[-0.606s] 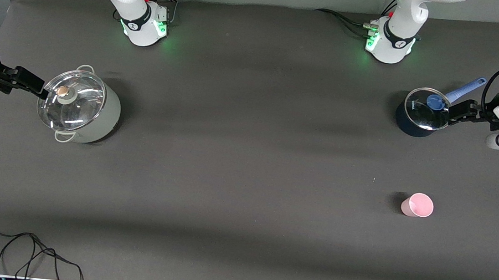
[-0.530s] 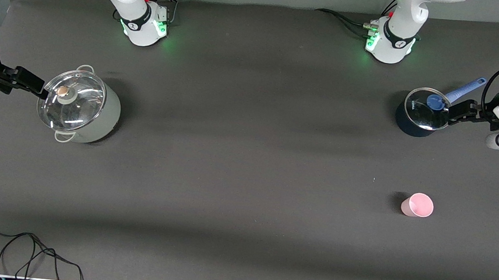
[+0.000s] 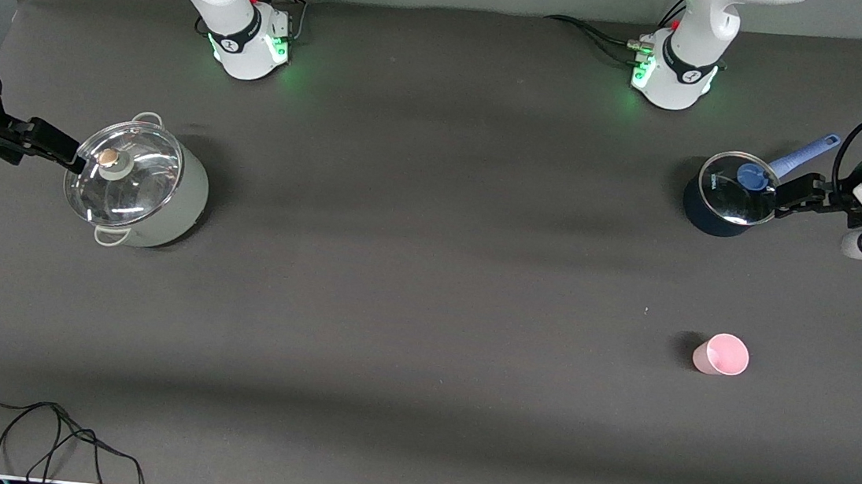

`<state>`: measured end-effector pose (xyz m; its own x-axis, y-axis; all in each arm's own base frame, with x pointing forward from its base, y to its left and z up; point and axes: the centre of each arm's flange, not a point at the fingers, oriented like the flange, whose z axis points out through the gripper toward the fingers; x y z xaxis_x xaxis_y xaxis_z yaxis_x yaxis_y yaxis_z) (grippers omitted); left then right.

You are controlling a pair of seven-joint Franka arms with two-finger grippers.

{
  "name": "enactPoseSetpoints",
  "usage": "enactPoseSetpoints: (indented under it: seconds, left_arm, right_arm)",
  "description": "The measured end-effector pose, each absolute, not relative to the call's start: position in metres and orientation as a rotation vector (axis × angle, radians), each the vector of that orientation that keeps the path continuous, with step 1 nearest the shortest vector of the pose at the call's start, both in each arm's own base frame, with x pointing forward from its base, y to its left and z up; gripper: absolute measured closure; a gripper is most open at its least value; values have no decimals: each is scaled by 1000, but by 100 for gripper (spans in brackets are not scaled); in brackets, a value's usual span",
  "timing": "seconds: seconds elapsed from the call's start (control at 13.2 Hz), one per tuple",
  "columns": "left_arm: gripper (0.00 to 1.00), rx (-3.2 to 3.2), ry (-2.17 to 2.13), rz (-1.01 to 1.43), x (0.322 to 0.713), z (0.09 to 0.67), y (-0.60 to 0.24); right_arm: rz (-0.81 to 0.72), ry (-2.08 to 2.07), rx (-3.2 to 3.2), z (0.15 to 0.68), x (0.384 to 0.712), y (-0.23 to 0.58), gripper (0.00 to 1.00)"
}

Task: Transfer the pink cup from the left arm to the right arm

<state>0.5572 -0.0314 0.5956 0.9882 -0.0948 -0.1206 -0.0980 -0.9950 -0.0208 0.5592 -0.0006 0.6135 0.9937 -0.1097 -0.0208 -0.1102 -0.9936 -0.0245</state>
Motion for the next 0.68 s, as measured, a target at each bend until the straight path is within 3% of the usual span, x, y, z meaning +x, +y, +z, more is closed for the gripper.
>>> enactPoseSetpoints:
  seconds: [0.38, 0.68]
  left_arm:
    - [0, -3041, 711, 116, 585, 604, -17]
    - [0, -3030, 1085, -16, 620, 581, 53]
  right_arm:
    - [37, 169, -3112, 612, 559, 1, 0]
    - [39, 167, -3112, 612, 560, 1, 0]
